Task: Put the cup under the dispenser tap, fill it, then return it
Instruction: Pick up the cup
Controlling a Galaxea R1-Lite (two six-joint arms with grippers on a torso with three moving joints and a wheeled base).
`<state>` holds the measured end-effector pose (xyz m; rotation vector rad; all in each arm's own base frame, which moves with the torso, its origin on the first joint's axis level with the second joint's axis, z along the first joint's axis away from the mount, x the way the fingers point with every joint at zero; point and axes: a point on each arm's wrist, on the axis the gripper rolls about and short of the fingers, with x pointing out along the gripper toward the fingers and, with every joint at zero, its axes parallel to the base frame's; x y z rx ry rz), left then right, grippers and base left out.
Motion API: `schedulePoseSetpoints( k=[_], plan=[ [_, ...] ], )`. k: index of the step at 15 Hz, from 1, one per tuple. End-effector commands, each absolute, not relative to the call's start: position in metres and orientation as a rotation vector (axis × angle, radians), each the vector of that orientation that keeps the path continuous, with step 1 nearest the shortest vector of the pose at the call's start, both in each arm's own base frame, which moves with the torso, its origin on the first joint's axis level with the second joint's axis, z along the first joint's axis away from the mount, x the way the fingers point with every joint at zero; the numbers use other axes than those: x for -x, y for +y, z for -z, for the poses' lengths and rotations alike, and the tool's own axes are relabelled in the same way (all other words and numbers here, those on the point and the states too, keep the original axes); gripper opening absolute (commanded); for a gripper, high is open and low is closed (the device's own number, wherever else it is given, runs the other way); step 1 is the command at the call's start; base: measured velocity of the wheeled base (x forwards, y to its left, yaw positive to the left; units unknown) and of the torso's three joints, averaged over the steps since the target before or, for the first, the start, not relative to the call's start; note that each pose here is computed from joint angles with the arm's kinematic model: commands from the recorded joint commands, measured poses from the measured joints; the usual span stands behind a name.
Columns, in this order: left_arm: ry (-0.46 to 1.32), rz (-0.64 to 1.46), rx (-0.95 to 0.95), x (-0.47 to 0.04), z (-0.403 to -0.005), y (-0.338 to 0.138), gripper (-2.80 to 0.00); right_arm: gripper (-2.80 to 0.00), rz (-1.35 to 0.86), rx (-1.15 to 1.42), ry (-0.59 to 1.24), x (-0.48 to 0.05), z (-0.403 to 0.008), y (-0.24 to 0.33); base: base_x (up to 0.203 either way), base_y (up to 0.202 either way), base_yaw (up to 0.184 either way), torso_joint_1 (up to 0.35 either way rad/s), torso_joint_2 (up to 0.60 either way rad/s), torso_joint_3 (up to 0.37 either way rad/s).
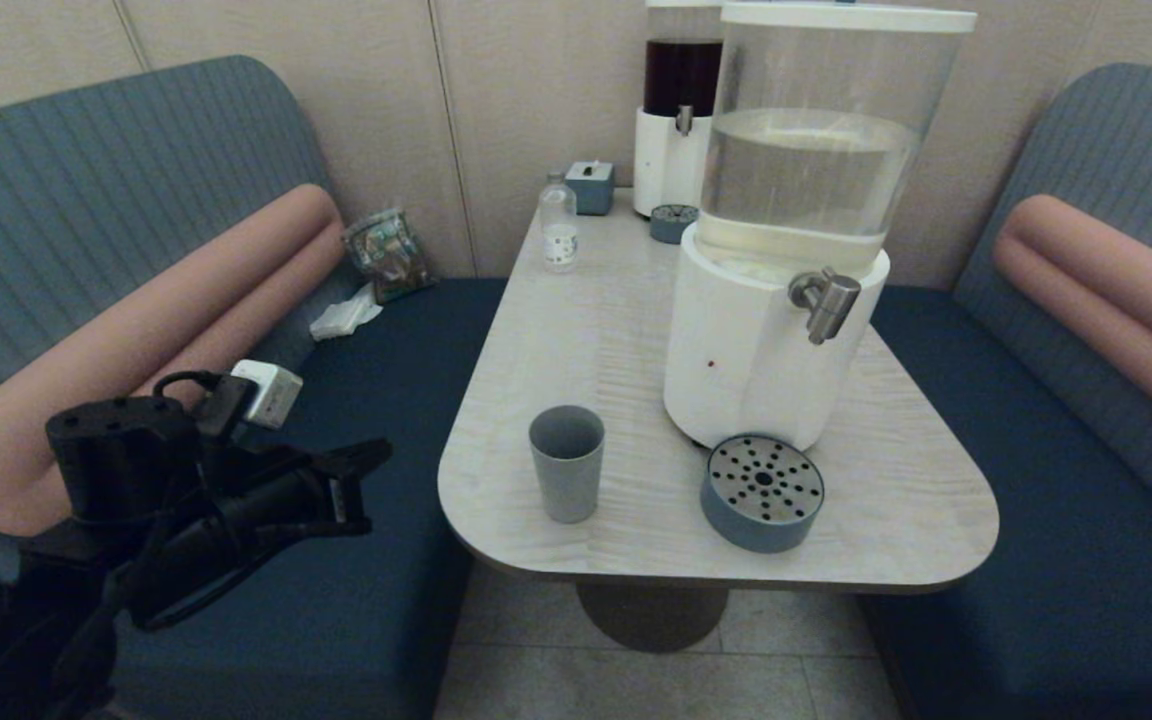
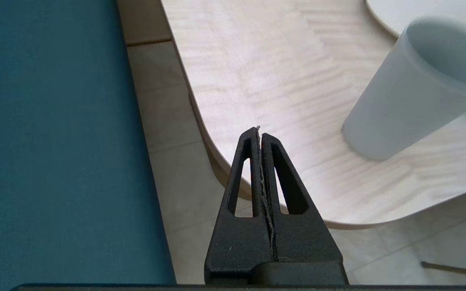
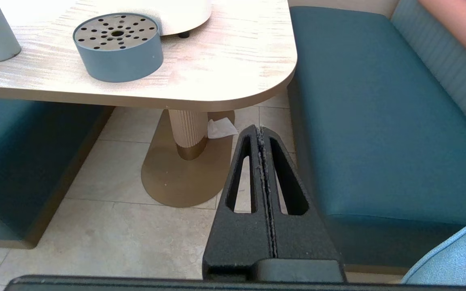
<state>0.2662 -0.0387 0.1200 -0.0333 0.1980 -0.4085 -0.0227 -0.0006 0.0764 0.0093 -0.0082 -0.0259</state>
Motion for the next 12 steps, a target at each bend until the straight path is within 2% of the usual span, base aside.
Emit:
schedulePoseSetpoints(
  k=[1,5,12],
  plan=[
    [0.227,0.423,0.026,-0.272,-0.096,-0.043,-2.8,-2.8,0.026,-0.009,-0.008,0.023,-0.076,-0.001,0.0,0.0,0.0,0.0,0.0,0.0],
    [0.164,0.415,-0.02,-0.274,-0.072,-0.059,-2.8,-2.8,0.026,-0.009,-0.008,0.023,-0.076,-0.001,0.0,0.0,0.0,0.0,0.0,0.0],
    [0.128,0.413,-0.031,-0.28,-0.075,-0.084,-2.8,-2.8,0.026,-0.009,-0.008,0.023,-0.076,-0.001,0.0,0.0,0.0,0.0,0.0,0.0]
  ],
)
